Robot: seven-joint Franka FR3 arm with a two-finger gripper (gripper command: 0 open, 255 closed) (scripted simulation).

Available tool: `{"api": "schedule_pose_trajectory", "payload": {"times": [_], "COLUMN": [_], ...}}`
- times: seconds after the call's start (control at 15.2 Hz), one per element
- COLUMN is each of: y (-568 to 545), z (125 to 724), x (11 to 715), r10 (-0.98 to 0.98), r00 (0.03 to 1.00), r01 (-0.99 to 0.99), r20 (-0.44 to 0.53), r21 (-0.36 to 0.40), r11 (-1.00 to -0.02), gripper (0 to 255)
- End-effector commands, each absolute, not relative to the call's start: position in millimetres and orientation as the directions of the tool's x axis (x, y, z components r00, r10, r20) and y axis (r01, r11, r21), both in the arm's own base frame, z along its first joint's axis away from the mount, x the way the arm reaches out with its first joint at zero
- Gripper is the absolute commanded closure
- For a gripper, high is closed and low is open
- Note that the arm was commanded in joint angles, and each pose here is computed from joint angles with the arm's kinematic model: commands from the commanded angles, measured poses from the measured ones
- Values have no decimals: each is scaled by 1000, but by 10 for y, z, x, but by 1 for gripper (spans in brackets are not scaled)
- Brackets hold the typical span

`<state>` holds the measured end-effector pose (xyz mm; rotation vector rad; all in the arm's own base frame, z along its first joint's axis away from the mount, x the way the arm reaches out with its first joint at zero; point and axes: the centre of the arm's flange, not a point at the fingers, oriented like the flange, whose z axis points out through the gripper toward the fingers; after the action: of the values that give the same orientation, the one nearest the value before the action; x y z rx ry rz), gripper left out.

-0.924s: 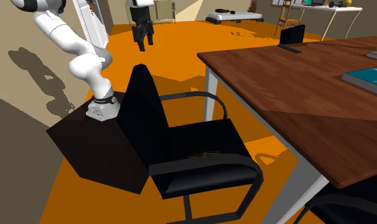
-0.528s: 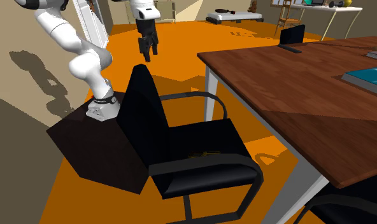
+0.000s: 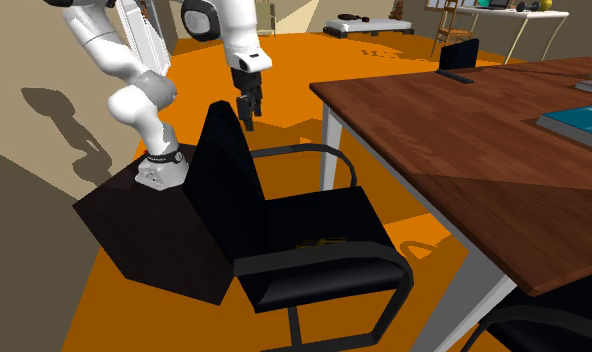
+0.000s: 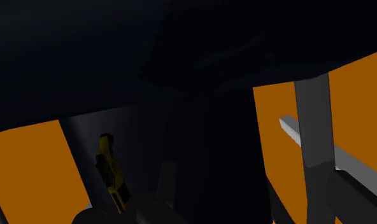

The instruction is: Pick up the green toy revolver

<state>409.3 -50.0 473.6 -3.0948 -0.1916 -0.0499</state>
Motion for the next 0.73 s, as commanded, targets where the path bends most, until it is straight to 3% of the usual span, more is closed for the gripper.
{"api": "schedule_pose_trajectory", "payload": {"times": [0.0,0.66], "y": [-637,-1111], "z": [4554,3605], "x": [4263,5057], "r10": [137,204], "r00": [990,978], "r01": [138,206], "r20": [37,41], "r21": [-38,-44], "r11": [-990,-978], "gripper": [0,0]}}
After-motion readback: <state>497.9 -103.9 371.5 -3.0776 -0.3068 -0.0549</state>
